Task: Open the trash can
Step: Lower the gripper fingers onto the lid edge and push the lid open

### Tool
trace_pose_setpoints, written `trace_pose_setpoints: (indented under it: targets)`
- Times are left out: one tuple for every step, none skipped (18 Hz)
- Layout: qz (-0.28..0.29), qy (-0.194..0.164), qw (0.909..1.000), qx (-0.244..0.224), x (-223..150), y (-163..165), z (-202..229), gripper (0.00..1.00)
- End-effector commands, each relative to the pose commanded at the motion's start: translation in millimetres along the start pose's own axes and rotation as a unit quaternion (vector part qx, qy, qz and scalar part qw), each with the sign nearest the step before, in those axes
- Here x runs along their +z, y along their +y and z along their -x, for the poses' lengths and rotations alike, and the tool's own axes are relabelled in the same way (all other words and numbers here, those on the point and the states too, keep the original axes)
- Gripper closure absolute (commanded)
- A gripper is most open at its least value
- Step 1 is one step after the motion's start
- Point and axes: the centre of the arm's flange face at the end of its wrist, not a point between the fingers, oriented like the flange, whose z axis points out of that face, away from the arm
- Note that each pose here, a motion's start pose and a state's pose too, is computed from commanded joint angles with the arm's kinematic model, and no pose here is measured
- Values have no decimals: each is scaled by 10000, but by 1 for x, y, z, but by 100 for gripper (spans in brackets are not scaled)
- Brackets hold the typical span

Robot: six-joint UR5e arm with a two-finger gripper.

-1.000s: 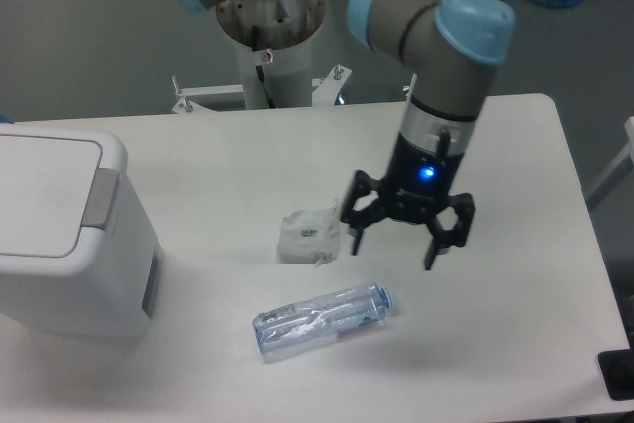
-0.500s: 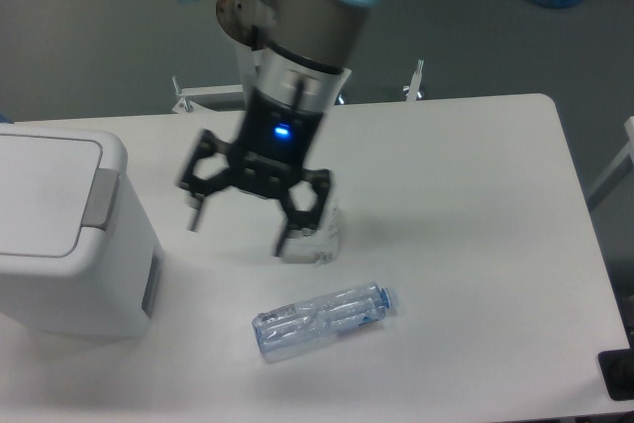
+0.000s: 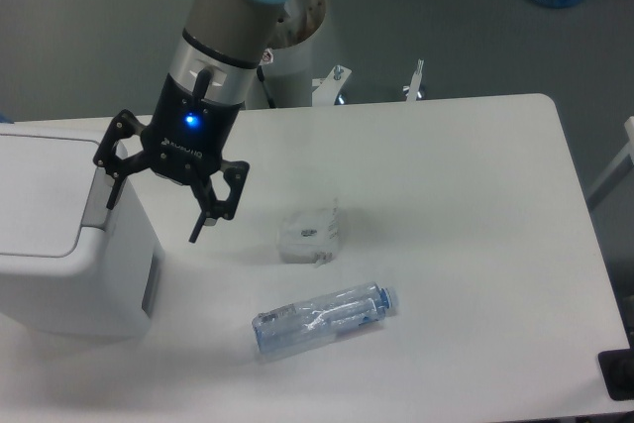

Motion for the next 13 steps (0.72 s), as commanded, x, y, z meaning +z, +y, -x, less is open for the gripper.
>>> trace_pose_setpoints:
  targets:
    - [39,23,10000,12,4,3,-3,0]
    - [84,43,10000,-11,9,6,-3,0]
    - [117,47,9999,-31,12,9,-1,0]
    - [135,54,9999,-44,13,10,-1,0]
    - [158,69,9998,-45,16,12,-2,0]
    - [163,78,9998,-18,17,12,-4,0]
    - [169,80,9998,-14,17,12,-3,0]
    - [169,80,9998,-14,17,12,-3,0]
    - [184,89,9998,-17,19,13,-4,0]
    - [202,95,9997,-29,21,14,-3,0]
    - [208,98,9997,-33,22,14,-2,0]
    - [214,100,9997,-38,23,14,-2,0]
    - [223,106,9997,-36,24,15,-2,0]
